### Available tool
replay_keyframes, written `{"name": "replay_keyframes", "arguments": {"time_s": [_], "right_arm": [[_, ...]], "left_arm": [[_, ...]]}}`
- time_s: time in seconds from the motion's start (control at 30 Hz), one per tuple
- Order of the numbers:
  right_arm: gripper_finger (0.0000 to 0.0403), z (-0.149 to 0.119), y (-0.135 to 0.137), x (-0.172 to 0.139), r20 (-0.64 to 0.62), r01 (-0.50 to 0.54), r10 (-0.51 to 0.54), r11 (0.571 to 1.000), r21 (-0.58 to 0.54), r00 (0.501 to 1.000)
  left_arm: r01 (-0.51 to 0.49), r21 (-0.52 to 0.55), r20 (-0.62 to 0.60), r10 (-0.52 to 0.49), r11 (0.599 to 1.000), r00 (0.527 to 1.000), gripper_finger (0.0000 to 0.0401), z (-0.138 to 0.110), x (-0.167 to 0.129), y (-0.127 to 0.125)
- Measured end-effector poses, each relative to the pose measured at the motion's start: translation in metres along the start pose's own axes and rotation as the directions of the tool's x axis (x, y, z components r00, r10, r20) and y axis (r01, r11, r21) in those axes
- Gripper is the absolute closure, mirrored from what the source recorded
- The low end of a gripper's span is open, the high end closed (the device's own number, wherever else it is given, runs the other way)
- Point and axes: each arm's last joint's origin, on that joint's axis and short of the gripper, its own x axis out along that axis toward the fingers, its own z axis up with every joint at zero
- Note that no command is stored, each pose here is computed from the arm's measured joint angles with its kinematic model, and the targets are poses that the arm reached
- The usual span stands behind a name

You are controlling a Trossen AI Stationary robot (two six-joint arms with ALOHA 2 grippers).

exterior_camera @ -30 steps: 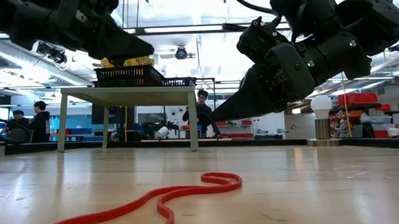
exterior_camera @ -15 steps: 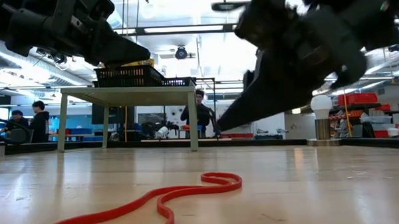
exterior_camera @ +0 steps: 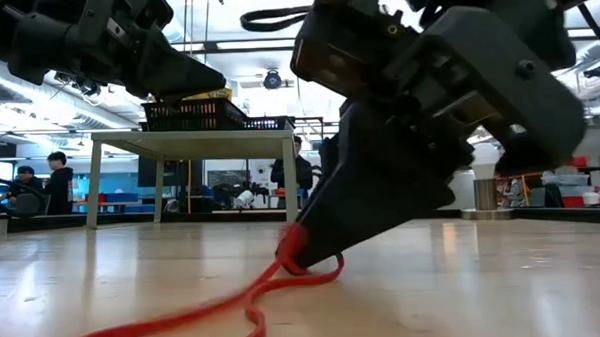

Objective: Pick & Place Office Desk Supplies
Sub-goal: Put the red rubber band into the top right black bin

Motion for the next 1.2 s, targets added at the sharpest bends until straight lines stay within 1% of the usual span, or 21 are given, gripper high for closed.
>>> {"name": "replay_keyframes", "arguments": {"time_s": [0.17, 0.23, 0.33, 0.4, 0.6, 0.7, 0.77, 0.83, 0.9, 1.0, 1.1, 1.2], "right_arm": [[0.0374, 0.001, 0.000, -0.003, -0.020, -0.015, 0.014, 0.998, -0.069, 1.000], [0.0393, 0.003, 0.000, -0.008, -0.033, -0.023, 0.020, 0.995, -0.096, 0.999], [0.0388, 0.005, -0.001, -0.016, -0.046, -0.020, 0.015, 0.994, -0.107, 0.999], [0.0391, 0.009, -0.002, -0.024, -0.051, 0.003, -0.009, 0.993, -0.117, 0.999], [0.0396, 0.030, -0.010, -0.058, -0.003, 0.119, -0.121, 0.984, -0.130, 0.993], [0.0399, 0.044, -0.020, -0.080, 0.040, 0.203, -0.200, 0.973, -0.107, 0.979], [0.0399, 0.053, -0.028, -0.099, 0.069, 0.266, -0.261, 0.960, -0.084, 0.963], [0.0398, 0.062, -0.038, -0.119, 0.090, 0.327, -0.321, 0.943, -0.059, 0.943], [0.0398, 0.070, -0.051, -0.140, 0.119, 0.384, -0.379, 0.923, -0.021, 0.918], [0.0398, 0.082, -0.070, -0.174, 0.174, 0.441, -0.440, 0.897, 0.037, 0.881], [0.0398, 0.093, -0.089, -0.202, 0.246, 0.496, -0.500, 0.865, 0.082, 0.831], [0.0398, 0.103, -0.109, -0.226, 0.321, 0.541, -0.553, 0.830, 0.135, 0.769]], "left_arm": [[-0.001, -0.013, -0.009, 0.001, 1.000, 1.000, 0.0347, -0.001, 0.000, 0.000], [0.001, -0.013, -0.010, -0.001, 1.000, 1.000, 0.0347, -0.001, 0.000, 0.000], [0.000, -0.011, -0.016, 0.000, 1.000, 1.000, 0.0347, -0.002, 0.000, 0.000], [0.000, -0.010, -0.020, 0.000, 1.000, 1.000, 0.0347, -0.002, 0.000, 0.000], [0.001, -0.006, -0.026, -0.001, 1.000, 1.000, 0.0347, -0.003, 0.000, 0.000], [-0.016, 0.065, -0.017, 0.017, 0.998, 1.000, 0.0349, -0.002, 0.000, -0.001], [-0.048, 0.057, 0.018, 0.047, 0.997, 0.999, 0.0352, 0.001, 0.000, 0.001], [-0.057, 0.068, 0.038, 0.055, 0.996, 0.998, 0.0356, 0.003, 0.000, 0.002], [-0.060, 0.082, 0.047, 0.057, 0.995, 0.997, 0.0360, 0.004, 0.000, 0.002], [-0.057, 0.095, 0.039, 0.053, 0.994, 0.998, 0.0366, 0.003, 0.000, 0.001], [-0.055, 0.101, 0.019, 0.053, 0.993, 0.998, 0.0369, 0.001, 0.001, 0.001], [-0.053, 0.090, -0.006, 0.053, 0.995, 0.999, 0.0369, -0.002, 0.001, 0.001]]}}
